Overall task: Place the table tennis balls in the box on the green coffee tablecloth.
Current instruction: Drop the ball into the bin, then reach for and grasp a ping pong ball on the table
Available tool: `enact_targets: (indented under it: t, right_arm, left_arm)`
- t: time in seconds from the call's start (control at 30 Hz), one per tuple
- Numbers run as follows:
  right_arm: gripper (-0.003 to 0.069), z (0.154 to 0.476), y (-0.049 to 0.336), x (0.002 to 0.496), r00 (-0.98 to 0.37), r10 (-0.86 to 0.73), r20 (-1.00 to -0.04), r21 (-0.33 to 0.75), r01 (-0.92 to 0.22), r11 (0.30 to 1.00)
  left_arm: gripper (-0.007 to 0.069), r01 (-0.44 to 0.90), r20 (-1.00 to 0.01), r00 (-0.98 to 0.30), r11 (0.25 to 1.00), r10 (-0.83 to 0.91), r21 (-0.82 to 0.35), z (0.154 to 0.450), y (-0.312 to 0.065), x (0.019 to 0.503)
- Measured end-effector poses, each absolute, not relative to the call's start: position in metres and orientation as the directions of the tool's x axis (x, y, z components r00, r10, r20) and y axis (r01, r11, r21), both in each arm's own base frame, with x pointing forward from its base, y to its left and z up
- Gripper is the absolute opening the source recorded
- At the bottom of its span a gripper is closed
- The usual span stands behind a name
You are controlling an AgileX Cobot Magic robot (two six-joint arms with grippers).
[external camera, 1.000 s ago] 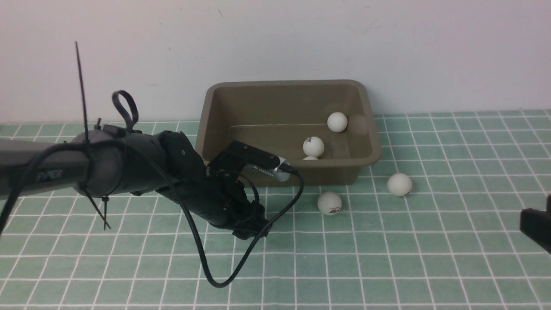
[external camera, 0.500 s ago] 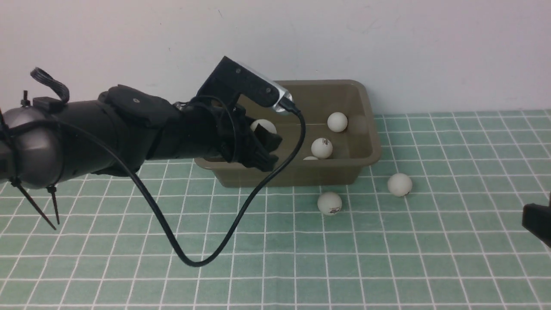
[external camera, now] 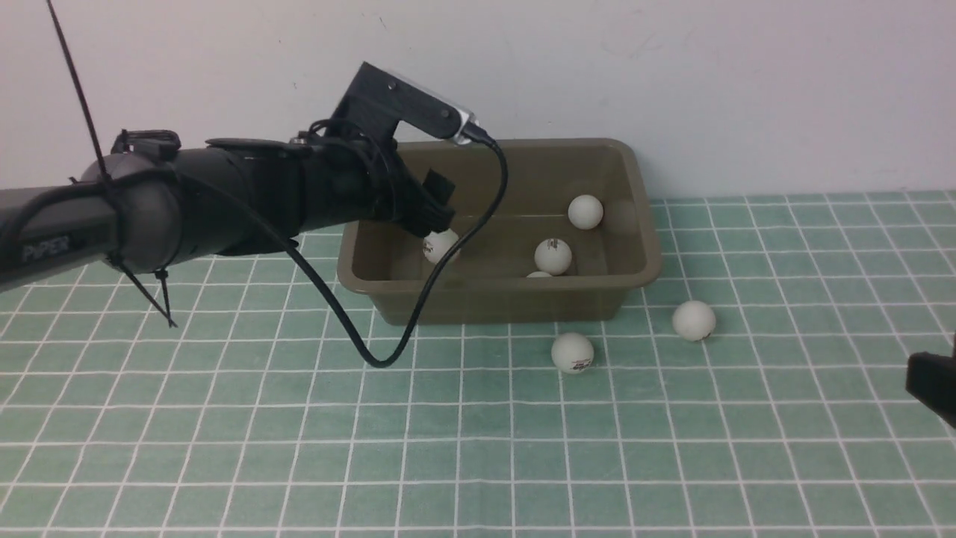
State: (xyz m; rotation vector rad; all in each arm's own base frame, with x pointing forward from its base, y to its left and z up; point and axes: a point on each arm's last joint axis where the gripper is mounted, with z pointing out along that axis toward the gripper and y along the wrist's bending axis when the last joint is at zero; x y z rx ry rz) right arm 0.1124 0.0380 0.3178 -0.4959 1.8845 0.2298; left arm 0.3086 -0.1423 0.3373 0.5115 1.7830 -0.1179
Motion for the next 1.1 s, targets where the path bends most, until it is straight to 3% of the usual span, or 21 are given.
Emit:
enact_targets:
  t: [0.17,0.4,0.53,0.63,0.73,0.77,0.83,0.97,1.1]
  right_arm:
    - [0.0253,0.313,0.038,0.125,-0.328,-0.224,-0.918,-0.065,-0.431,0.900]
    - [0.0253,0.313,0.037,0.130,-0.328,-0.201,-0.923,-0.051,-0.415,0.909]
    - [0.0253,0.314,0.038,0.130,-0.328,-0.166,-0.930,-0.018,-0.412,0.911]
    - [0.0253,0.314,0.038,0.130,-0.327,-0.155,-0.932,-0.008,-0.411,0.912]
    - [0.0253,0.315,0.039,0.130,-0.322,-0.165,-0.932,-0.017,-0.416,0.909]
    - [0.0253,0.315,0.039,0.130,-0.321,-0.166,-0.933,-0.018,-0.416,0.909]
    - [0.0253,0.315,0.039,0.130,-0.320,-0.167,-0.933,-0.019,-0.417,0.909]
    - [0.0253,0.315,0.039,0.130,-0.318,-0.170,-0.933,-0.023,-0.418,0.908]
    - [0.0253,0.317,0.039,0.132,-0.321,-0.169,-0.932,-0.019,-0.423,0.906]
  left_arm:
    - [0.0343,0.533,-0.954,-0.123,0.829,0.274,0.169,0.344,-0.160,0.266]
    - [0.0330,0.681,-0.955,-0.092,0.717,0.283,0.147,0.334,-0.179,0.228]
    - [0.0320,0.864,-0.975,-0.015,0.493,0.222,0.099,0.340,-0.199,0.206]
    - [0.0299,0.961,-0.988,0.020,0.268,0.156,0.062,0.345,-0.209,0.184]
    - [0.0277,0.986,-0.984,-0.038,0.169,0.173,-0.008,0.344,-0.211,0.173]
    - [0.0265,0.985,-0.971,-0.083,0.168,0.224,-0.045,0.339,-0.209,0.171]
    - [0.0246,0.960,-0.920,-0.215,0.244,0.327,-0.137,0.327,-0.205,0.174]
    - [0.0239,0.883,-0.797,-0.351,0.456,0.491,-0.109,0.307,-0.185,0.188]
    - [0.0237,0.698,-0.694,-0.540,0.714,0.477,-0.053,0.303,-0.142,0.206]
